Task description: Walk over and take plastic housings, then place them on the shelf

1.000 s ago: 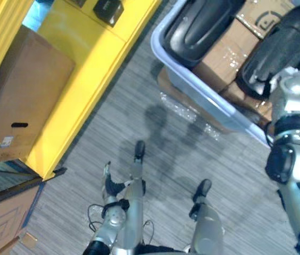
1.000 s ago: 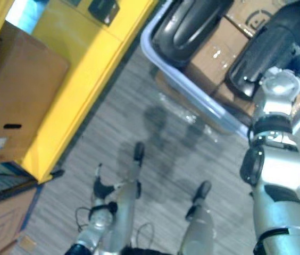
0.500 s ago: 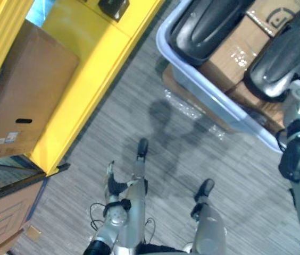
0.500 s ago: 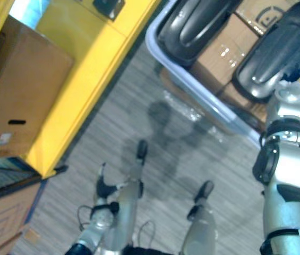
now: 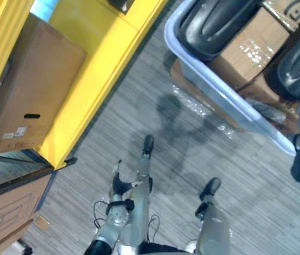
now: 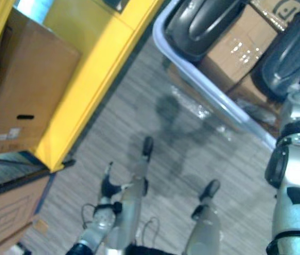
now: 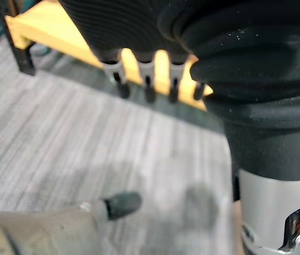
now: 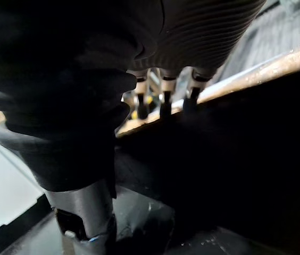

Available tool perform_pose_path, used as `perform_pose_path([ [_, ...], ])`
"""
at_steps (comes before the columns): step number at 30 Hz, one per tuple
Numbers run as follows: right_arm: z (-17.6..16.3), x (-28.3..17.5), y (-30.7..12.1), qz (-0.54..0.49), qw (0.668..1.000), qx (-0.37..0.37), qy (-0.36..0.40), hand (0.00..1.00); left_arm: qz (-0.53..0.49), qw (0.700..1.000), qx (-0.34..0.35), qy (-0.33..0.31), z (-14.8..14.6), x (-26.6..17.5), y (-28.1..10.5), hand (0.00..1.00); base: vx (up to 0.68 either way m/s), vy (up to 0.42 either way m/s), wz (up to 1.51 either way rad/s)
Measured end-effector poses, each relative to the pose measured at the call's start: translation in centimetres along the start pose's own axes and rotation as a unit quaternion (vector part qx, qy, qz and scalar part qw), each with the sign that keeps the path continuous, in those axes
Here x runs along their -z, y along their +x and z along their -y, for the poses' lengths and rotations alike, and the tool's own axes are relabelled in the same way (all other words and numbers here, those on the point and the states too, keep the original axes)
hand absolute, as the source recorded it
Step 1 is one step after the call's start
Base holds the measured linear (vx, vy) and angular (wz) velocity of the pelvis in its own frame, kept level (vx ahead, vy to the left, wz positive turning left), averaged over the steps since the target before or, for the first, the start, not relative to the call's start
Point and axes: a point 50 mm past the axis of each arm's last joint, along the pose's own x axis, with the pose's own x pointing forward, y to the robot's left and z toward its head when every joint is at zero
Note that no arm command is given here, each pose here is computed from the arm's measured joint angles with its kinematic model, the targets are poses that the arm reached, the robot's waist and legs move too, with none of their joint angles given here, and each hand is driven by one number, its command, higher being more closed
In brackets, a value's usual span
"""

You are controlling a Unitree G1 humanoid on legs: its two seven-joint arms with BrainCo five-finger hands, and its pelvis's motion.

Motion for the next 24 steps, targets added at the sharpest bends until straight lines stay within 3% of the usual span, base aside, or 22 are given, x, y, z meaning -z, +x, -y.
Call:
perform_pose_path([
  [17, 0.3, 0.7, 0.3, 0.029, 0.989, -0.024, -0.144, 1.00, 0.051, 0.998, 0.038, -0.029, 1.0, -2.8, 0.2, 0.00, 0.00, 0.007, 0.00],
  [24, -3.1, 0.5, -2.4, 0.084, 0.981, -0.057, -0.167, 1.00, 0.124, 0.990, 0.027, -0.061, 1.2, -7.1, 1.7, 0.00, -0.02, 0.018, -0.10],
])
